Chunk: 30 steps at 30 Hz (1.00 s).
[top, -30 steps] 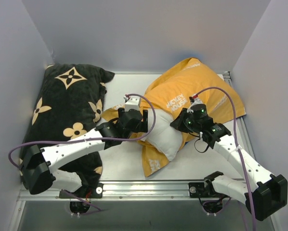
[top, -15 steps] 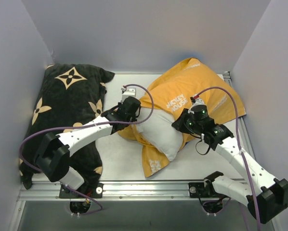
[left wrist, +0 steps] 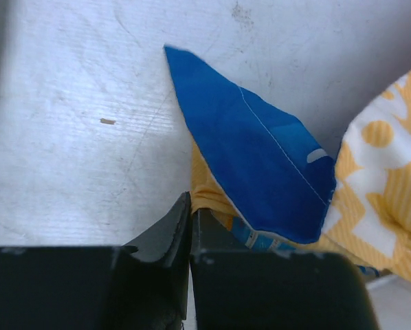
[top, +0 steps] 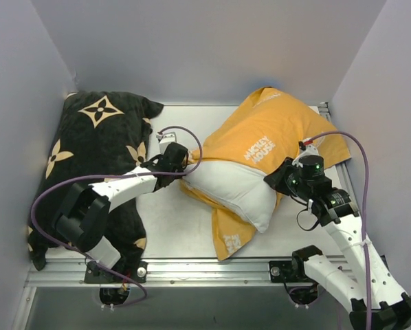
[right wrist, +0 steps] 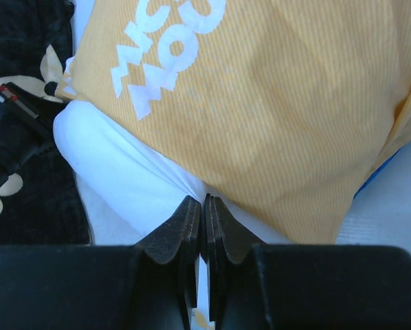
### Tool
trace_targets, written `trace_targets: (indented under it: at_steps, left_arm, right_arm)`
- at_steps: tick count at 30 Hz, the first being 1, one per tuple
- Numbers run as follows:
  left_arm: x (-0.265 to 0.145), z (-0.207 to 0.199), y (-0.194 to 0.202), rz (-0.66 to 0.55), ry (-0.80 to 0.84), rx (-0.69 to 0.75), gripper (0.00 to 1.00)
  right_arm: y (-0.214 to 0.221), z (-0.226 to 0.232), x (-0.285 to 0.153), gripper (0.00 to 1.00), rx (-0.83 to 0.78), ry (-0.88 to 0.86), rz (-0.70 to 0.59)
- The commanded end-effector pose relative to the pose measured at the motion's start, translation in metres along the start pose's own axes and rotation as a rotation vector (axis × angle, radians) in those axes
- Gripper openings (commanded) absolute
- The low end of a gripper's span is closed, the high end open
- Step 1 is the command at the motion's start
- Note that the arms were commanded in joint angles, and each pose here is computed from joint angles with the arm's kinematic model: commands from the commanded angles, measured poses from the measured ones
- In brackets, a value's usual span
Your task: Remove the pillowcase from the pillow
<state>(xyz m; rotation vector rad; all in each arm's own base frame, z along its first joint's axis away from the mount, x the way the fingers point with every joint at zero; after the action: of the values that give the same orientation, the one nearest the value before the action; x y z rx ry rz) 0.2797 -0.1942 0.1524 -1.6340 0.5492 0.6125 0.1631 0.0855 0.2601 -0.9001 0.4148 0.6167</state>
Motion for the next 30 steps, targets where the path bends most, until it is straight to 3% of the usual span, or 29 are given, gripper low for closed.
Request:
trace_targets:
  at_steps: [1,8,14,22,23,25,28,30]
  left_arm:
    - [0.028,0.024,0.013,0.025,-0.105,-0.037,0.01]
    - [0.055,0.041,-0.001,0.041,-0.013,-0.160,0.01]
    - [0.067,0.013,-0.045,-0.035,0.171,-0.141,0.07]
    - [0.108,-0.032,-0.084,0.062,0.274,-0.136,0.20]
    - [0.110,-0.036,-0.087,0.073,0.292,-0.136,0.25]
    - [0.103,-0.044,-0.105,0.044,0.351,-0.143,0.51]
    - [0.082,-0.047,-0.139,-0.031,0.390,-0.137,0.76]
    - [0.068,-0.043,-0.155,-0.050,0.391,-0.136,0.83]
  right_arm:
    - [-0.019,0.004,-0.021,0.00,-0.015,0.021,-0.098]
    - [-0.047,0.016,-0.064,0.00,-0.033,0.009,-0.216]
    - [-0.049,0.029,-0.078,0.00,-0.022,-0.113,-0.169]
    - [-0.040,0.072,-0.081,0.00,-0.101,-0.421,-0.008]
    - [-0.039,0.075,-0.075,0.00,-0.116,-0.383,-0.021]
    - [-0.025,0.084,-0.061,0.00,-0.170,-0.370,0.046]
    - [-0.018,0.089,-0.035,0.00,-0.153,-0.363,0.088]
    - [-0.013,0.088,-0.014,0.00,-0.141,-0.354,0.106]
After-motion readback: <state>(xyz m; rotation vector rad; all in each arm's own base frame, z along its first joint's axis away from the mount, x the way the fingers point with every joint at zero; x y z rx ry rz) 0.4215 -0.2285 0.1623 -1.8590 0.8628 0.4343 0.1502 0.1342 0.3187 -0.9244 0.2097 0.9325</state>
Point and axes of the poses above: each gripper's point midway between its finger pads, its own x axis out along the fingers, its own z axis along the line the jaws close on, y = z × x, the point moved 10 cm from there along -x, back along the fingers, and after that the axes turned 4 degrees about x, right-handed, at the moved point
